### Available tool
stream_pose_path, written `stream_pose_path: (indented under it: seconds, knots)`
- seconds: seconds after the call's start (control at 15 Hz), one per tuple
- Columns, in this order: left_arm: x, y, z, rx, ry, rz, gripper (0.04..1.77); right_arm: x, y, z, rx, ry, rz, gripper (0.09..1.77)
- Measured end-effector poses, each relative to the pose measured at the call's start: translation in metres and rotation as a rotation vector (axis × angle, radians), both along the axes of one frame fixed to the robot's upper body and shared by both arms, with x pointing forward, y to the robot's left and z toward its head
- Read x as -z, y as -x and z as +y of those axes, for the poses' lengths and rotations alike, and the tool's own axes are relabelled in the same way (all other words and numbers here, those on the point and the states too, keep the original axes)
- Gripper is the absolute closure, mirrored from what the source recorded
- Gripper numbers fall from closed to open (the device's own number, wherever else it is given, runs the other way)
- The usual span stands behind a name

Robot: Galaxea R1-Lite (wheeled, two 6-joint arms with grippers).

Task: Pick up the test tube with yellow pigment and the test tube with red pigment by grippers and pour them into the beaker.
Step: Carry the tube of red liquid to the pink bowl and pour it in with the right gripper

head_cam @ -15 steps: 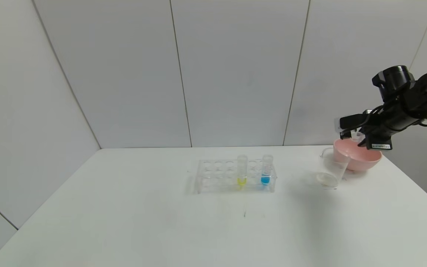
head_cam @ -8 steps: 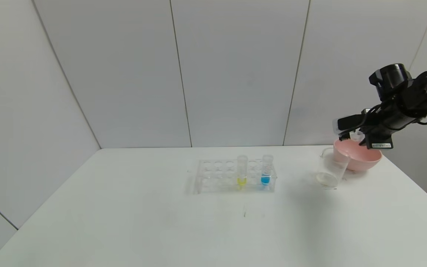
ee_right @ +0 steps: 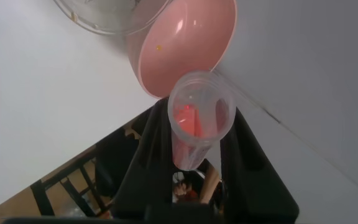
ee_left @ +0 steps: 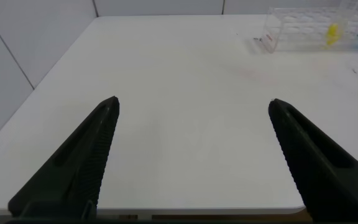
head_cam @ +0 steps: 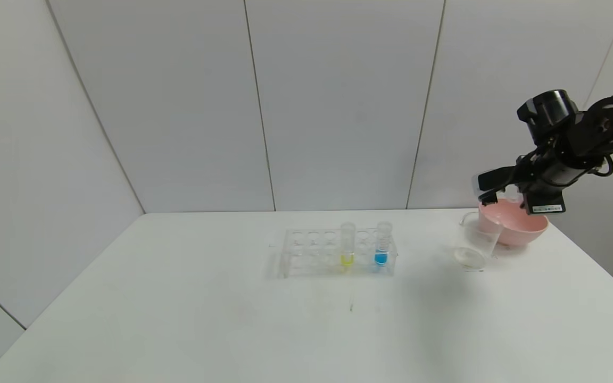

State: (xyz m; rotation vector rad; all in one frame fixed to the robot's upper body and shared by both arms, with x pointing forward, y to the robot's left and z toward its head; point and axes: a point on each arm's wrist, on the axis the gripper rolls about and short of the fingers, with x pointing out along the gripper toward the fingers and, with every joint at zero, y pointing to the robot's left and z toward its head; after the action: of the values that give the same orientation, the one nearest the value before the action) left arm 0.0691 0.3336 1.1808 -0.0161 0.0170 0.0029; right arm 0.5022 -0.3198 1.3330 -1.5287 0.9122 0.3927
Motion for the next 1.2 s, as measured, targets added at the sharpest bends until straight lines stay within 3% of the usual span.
stream_pose_path:
  seconds: [1.2]
  knots:
    - [0.0, 0.0, 0.0, 0.0, 0.0, 0.0, 0.09, 0.01, -0.003, 0.019, 0.092, 0.164, 0.005, 1.35]
